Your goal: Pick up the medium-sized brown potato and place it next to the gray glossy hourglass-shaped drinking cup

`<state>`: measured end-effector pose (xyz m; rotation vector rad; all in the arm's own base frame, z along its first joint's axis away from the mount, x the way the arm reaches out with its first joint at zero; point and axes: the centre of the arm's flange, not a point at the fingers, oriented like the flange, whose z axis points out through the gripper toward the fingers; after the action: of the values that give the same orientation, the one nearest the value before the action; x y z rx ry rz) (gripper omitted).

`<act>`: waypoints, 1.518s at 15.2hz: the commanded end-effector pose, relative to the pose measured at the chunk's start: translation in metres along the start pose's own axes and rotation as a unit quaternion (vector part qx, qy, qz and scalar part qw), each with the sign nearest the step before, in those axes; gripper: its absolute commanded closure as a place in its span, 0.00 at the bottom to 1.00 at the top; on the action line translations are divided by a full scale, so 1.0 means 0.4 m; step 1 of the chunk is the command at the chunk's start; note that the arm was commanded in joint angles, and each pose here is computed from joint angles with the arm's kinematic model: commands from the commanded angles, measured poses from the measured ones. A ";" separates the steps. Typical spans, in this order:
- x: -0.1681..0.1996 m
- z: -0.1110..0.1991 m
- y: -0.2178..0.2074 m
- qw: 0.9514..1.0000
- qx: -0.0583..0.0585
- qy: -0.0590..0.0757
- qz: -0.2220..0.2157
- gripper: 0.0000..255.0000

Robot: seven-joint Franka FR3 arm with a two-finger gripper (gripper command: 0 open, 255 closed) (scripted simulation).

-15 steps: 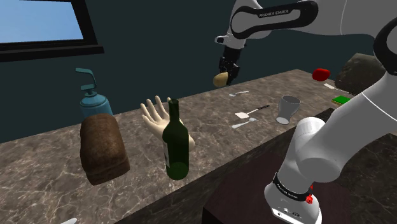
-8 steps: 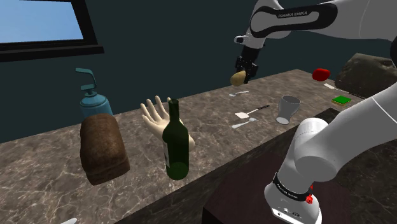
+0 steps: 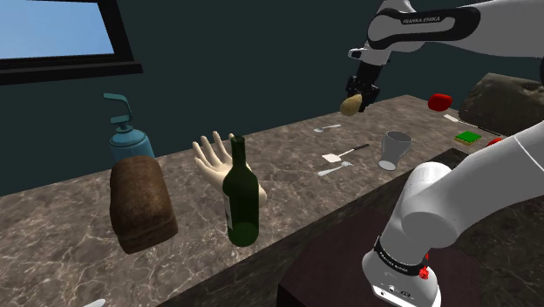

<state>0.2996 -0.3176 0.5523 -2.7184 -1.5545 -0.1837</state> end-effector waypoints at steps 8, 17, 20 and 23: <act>-0.098 0.073 -0.021 1.000 0.000 0.000 -0.001 1.00; -0.110 0.191 -0.027 1.000 0.000 0.000 -0.001 1.00; -0.114 0.230 -0.029 1.000 0.000 0.000 -0.001 1.00; -0.118 0.269 -0.031 1.000 0.000 0.000 -0.001 1.00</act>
<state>0.2769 -0.3438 0.4448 -2.7168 -1.5560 -0.1827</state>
